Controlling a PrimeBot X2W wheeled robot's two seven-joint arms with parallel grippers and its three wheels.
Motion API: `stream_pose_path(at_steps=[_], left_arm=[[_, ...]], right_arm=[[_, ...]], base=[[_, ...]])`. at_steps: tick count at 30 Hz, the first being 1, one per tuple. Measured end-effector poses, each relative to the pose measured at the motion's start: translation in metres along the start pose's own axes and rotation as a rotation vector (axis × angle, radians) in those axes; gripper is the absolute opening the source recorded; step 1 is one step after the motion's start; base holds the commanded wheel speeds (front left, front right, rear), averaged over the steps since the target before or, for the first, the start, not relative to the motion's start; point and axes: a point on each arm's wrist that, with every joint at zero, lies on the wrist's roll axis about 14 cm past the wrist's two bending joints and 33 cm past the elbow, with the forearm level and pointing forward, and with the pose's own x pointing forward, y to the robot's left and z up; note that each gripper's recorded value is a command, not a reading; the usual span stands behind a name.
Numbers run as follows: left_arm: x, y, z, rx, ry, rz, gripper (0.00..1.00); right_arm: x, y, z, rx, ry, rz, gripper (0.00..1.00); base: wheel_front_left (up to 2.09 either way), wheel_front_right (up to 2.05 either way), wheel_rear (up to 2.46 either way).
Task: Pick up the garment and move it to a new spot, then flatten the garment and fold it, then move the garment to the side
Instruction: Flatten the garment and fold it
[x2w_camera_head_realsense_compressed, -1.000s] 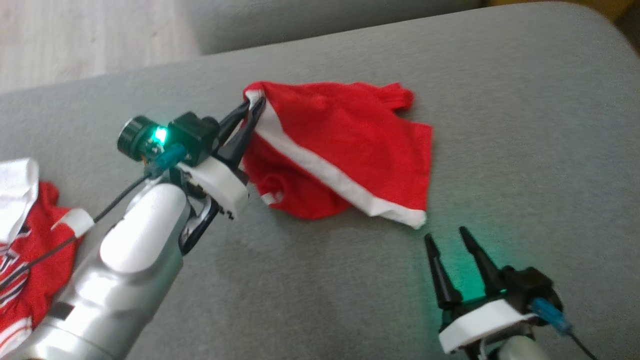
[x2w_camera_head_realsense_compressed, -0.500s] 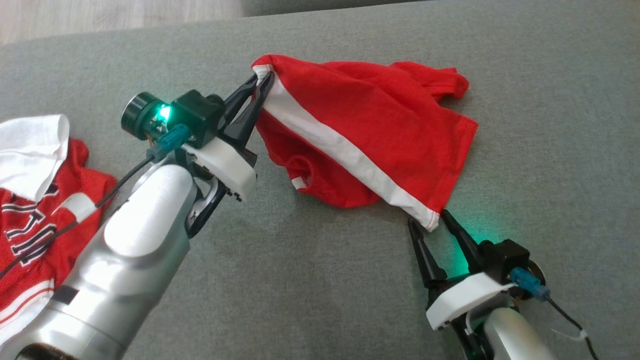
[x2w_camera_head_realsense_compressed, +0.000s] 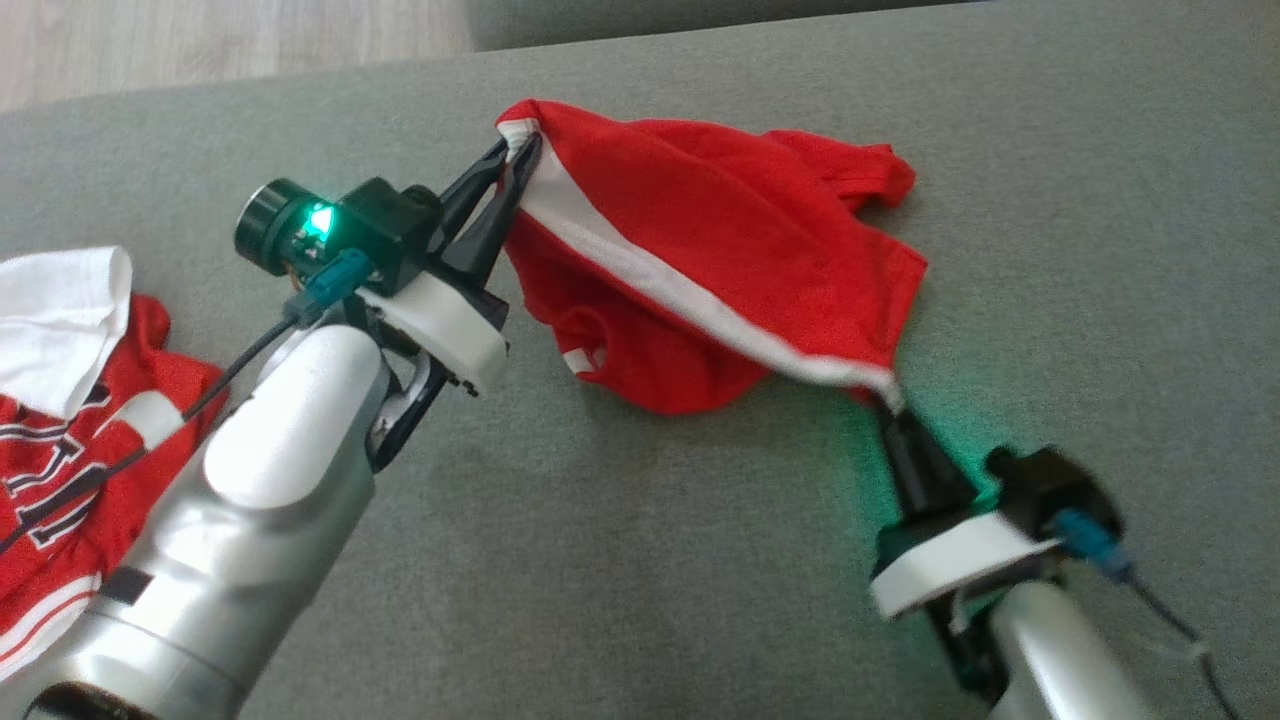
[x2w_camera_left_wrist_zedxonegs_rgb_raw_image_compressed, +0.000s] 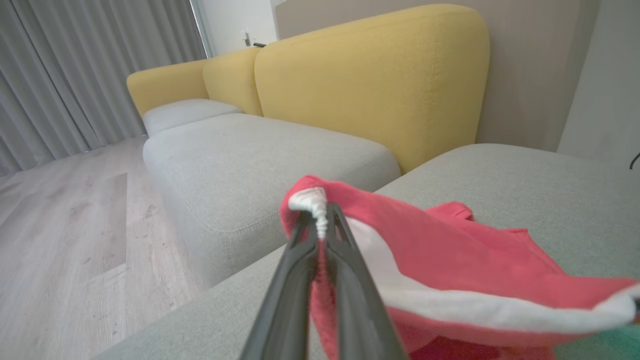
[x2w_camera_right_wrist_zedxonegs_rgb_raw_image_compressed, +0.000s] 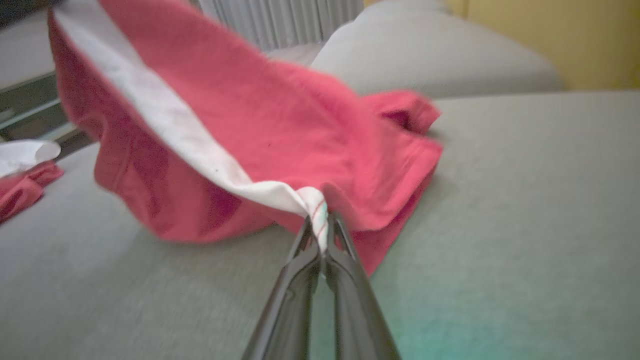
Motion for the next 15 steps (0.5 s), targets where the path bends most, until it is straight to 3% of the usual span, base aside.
stream_pose_path(at_steps=[6, 12, 15], left_arm=[[0.009, -0.003, 0.018, 0.032, -0.048, -0.027, 0.00], [0.045, 0.005, 0.067, 0.093, -0.158, -0.065, 0.00], [0.068, 0.018, 0.102, 0.173, -0.255, -0.067, 0.00]], right_arm=[[-0.002, -0.050, 0.079, -0.031, -0.234, -0.141, 0.00], [0.027, -0.099, 0.193, -0.219, -0.465, -0.177, 0.00], [0.045, -0.127, 0.255, -0.303, -0.565, -0.209, 0.00]], base=[[0.00, 0.00, 0.00], [0.00, 0.00, 0.00], [0.00, 0.00, 0.00]])
